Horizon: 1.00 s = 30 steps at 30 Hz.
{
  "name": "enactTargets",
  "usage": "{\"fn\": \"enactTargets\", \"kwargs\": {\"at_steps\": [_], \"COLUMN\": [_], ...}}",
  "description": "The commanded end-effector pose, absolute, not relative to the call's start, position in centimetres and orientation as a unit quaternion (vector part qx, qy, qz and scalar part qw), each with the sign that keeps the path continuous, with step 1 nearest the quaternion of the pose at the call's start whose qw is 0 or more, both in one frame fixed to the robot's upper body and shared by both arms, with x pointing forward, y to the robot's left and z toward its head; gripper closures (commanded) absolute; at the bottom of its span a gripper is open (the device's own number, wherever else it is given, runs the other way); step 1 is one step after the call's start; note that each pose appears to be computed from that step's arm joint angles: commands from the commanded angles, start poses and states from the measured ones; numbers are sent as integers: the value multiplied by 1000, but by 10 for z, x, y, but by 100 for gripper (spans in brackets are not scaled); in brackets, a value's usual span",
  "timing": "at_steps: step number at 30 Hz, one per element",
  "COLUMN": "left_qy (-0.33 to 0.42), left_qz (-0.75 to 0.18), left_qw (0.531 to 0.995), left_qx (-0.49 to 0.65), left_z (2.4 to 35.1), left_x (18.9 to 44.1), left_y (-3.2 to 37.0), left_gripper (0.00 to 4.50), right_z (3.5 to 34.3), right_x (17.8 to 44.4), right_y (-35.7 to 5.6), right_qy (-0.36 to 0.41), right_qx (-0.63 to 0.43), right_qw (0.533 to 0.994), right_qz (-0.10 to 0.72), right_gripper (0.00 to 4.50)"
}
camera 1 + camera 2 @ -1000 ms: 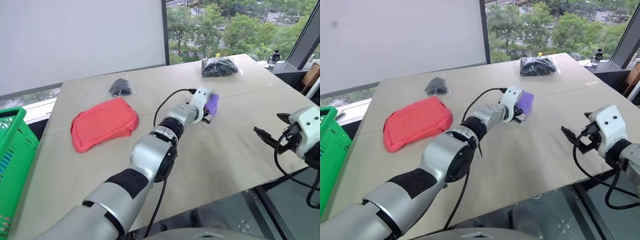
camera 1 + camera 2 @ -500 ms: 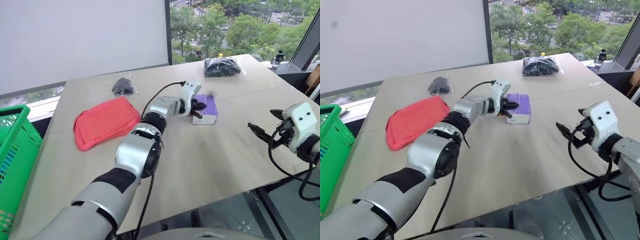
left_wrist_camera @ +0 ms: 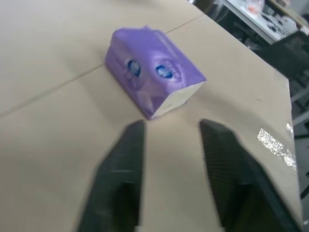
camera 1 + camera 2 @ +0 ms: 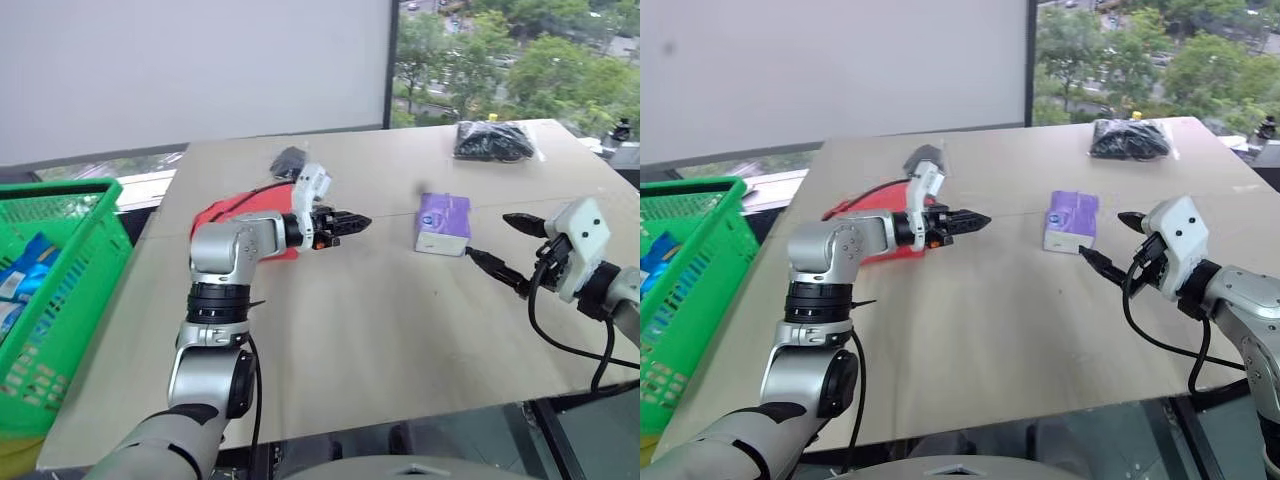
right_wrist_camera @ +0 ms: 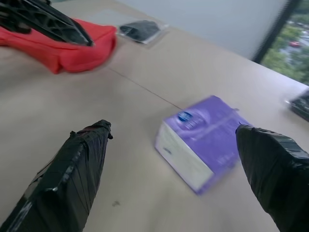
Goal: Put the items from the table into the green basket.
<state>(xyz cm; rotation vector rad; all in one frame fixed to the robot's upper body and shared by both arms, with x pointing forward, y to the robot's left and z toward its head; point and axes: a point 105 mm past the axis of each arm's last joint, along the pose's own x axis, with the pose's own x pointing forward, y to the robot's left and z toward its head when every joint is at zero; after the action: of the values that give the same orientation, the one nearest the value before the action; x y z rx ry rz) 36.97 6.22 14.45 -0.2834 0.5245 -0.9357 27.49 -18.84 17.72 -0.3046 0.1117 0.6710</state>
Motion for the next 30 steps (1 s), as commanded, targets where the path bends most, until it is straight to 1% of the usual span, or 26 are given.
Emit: {"fn": "enactTargets", "kwargs": {"at_steps": [1, 2, 3, 5, 7, 9, 15, 17, 19, 21, 22, 23, 24, 25, 26, 27, 28, 30], "left_qy": [282, 286, 286, 284, 289, 294, 296, 298, 299, 297, 294, 292, 289, 288, 288, 288, 287, 274], "left_qz": [-402, -398, -397, -393, -396, -391, -356, -353, -353, -357, -358, -362, -367, -373, -377, -385, -390, -403], "left_qw": [853, 851, 849, 850, 846, 852, 883, 886, 886, 885, 885, 883, 882, 879, 877, 873, 871, 869], "left_qx": [-175, -189, -201, -205, -210, -186, -78, -41, -28, -43, -53, -60, -65, -70, -73, -80, -85, -91], "left_z": [149, 150, 151, 151, 151, 144, 112, 99, 92, 92, 94, 97, 99, 100, 101, 103, 104, 110], "left_x": [403, 407, 412, 419, 418, 416, 412, 408, 404, 402, 402, 402, 402, 402, 402, 401, 401, 405], "left_y": [25, 18, 7, -13, -31, -45, -60, -63, -67, -71, -73, -75, -76, -76, -76, -76, -76, -71], "left_gripper": [47, 13, 5, 5, 5, 5, 5, 5, 54, 123, 165, 176, 226, 233, 256, 309, 339, 430], "right_z": [194, 194, 193, 191, 189, 189, 191, 191, 191, 190, 189, 189, 189, 190, 190, 190, 190, 190], "right_x": [278, 278, 277, 274, 268, 261, 254, 252, 250, 249, 248, 247, 247, 247, 248, 248, 249, 250], "right_y": [-192, -192, -193, -195, -195, -194, -196, -195, -194, -193, -193, -193, -194, -195, -195, -196, -196, -196], "right_qy": [32, 33, 39, 53, 70, 79, 82, 82, 82, 83, 84, 84, 84, 84, 84, 83, 83, 82], "right_qx": [-177, -179, -183, -192, -187, -185, -188, -184, -182, -180, -179, -180, -180, -180, -180, -181, -182, -182], "right_qw": [928, 928, 927, 924, 922, 919, 923, 926, 927, 928, 928, 929, 929, 930, 930, 931, 931, 932], "right_qz": [325, 325, 324, 326, 333, 339, 324, 320, 317, 316, 314, 313, 311, 309, 308, 306, 305, 303], "right_gripper": [0, 0, 0, 0, 0, 0, 0, 0, 0, 0, 0, 0, 0, 0, 0, 0, 0, 0]}}
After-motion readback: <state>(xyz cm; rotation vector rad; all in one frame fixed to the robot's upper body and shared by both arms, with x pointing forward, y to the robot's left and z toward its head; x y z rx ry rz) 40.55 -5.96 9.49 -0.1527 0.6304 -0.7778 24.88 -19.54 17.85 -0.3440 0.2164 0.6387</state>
